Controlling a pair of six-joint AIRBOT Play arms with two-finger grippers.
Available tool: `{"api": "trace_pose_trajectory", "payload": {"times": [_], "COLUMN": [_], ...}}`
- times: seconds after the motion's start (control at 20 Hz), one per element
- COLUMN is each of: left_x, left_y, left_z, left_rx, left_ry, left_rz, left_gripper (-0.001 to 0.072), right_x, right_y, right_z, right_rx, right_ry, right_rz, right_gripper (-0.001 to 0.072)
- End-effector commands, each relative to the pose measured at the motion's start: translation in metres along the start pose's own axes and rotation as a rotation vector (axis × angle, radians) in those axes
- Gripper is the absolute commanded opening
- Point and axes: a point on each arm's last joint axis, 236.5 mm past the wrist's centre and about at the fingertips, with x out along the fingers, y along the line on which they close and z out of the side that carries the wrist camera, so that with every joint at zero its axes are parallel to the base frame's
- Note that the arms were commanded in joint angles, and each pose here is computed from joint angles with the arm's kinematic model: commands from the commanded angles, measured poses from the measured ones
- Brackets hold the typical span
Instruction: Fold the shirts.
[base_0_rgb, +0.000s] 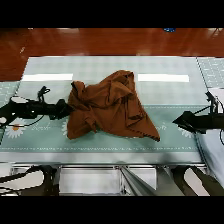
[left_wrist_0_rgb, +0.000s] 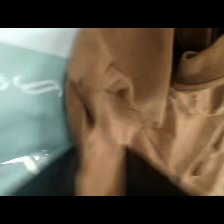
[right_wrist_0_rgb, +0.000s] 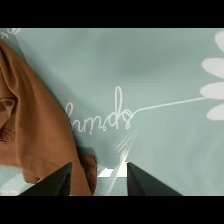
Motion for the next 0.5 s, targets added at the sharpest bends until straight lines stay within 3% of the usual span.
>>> {"api": "trace_pose_trajectory", "payload": {"times": [0.0, 0.45], "left_x": [0.01, 0.002], "left_y": [-0.016, -0.03], "left_z": [0.001, 0.013], "left_rx": [0.046, 0.085], "left_ry": [0.017, 0.005], "left_rz": [-0.009, -0.032], "left_gripper": [0.002, 0.002], "right_x": [0.001, 0.037], "right_y": [-0.005, -0.024], "right_z": [-0.013, -0.074], "right_rx": [-0.007, 0.05], "right_ry": [0.042, 0.238], "right_rz": [-0.016, -0.003], "right_gripper": [0.0402, 0.0402]}}
